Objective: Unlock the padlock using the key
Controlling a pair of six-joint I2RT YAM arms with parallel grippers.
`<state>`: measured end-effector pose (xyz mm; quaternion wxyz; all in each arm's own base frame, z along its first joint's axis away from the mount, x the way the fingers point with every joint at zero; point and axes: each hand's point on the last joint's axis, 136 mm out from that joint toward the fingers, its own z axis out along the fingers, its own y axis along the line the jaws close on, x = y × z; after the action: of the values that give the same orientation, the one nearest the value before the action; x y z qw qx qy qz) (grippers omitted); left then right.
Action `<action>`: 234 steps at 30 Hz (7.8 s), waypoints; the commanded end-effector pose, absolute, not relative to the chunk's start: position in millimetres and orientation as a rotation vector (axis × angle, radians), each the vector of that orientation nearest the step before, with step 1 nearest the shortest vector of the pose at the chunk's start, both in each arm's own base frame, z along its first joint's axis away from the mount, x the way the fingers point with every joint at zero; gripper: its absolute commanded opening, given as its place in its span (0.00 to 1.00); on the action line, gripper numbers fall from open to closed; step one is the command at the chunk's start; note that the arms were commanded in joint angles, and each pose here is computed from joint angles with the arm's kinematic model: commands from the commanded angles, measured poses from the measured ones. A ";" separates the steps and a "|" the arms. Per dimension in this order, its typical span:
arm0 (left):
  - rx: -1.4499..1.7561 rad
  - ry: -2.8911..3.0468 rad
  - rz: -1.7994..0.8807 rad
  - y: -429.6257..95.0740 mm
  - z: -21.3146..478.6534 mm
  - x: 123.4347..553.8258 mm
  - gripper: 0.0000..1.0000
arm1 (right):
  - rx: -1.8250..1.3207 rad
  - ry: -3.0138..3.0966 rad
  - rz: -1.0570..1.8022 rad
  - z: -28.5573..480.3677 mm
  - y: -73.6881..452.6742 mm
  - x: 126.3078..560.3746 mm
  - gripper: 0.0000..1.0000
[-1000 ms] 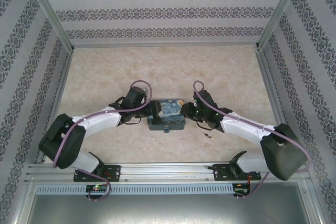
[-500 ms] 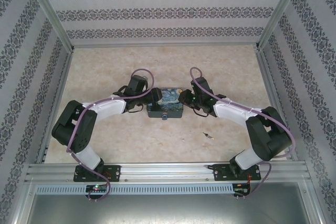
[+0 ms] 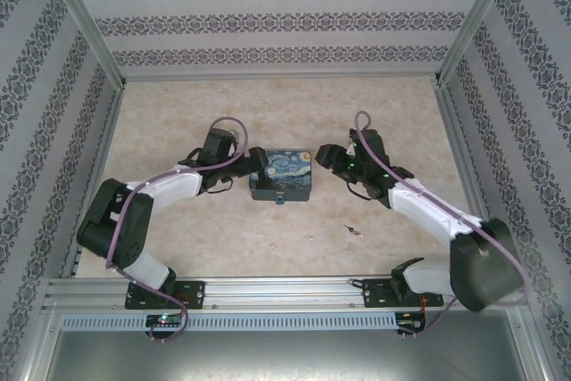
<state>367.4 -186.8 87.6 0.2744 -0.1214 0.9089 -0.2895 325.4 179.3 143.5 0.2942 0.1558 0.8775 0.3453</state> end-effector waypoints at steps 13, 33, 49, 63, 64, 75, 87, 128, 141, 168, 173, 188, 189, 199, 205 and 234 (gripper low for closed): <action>-0.277 2.440 -0.939 -198.6 133.0 291.4 1.00 | 0.512 2.674 0.576 41.5 105.8 207.2 0.61; -0.194 2.451 -0.969 -241.3 131.4 263.3 1.00 | 0.488 2.800 0.513 11.6 120.8 173.0 0.61; -0.194 2.454 -0.945 -240.8 128.4 266.2 1.00 | 0.398 2.787 0.557 20.6 177.6 158.8 0.59; -0.173 2.464 -0.930 -238.3 129.6 262.6 1.00 | 0.150 2.794 0.298 32.0 168.3 169.9 0.57; -0.170 2.467 -0.932 -238.5 129.1 262.0 1.00 | 0.128 2.801 0.286 32.2 167.9 169.6 0.56; -0.156 2.460 -0.933 -237.7 135.3 260.6 1.00 | -0.003 2.876 0.231 20.5 161.4 159.0 0.48; -0.162 2.466 -0.932 -238.5 133.0 261.4 1.00 | -0.057 2.918 0.223 10.2 166.1 160.5 0.41; -0.204 2.470 -0.956 -240.6 127.5 262.6 1.00 | -0.022 2.789 0.452 55.8 183.7 179.9 0.39; -0.207 2.474 -0.951 -240.3 124.8 262.6 1.00 | -0.178 2.888 0.275 21.4 182.6 165.2 0.49; -0.208 2.465 -0.944 -237.4 125.8 261.4 1.00 | -0.330 3.014 0.113 -17.9 198.0 128.7 0.28; -0.209 2.463 -0.946 -237.3 126.5 261.2 1.00 | -0.293 3.019 0.148 -19.0 194.1 124.8 0.12; -0.212 2.463 -0.951 -237.6 127.3 260.9 1.00 | -0.182 2.893 0.334 22.9 197.0 151.0 0.00; -0.211 2.463 -0.953 -237.8 127.6 260.9 1.00 | -0.179 2.883 0.344 26.4 196.6 152.2 0.00; -0.209 2.466 -0.956 -240.0 127.2 262.6 1.00 | -0.281 2.901 0.340 31.1 194.8 142.6 0.42; -0.205 2.467 -0.956 -240.9 128.0 263.2 1.00 | -0.432 2.931 0.212 22.9 197.6 132.5 0.41; -0.210 2.471 -0.953 -241.1 126.8 264.0 1.00 | -0.519 2.900 0.124 23.1 208.0 140.3 0.00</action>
<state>262.4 -234.9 120.7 0.2343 -0.0786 0.9069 -0.3412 142.5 208.9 17.5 0.0930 -0.1735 0.9796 0.0394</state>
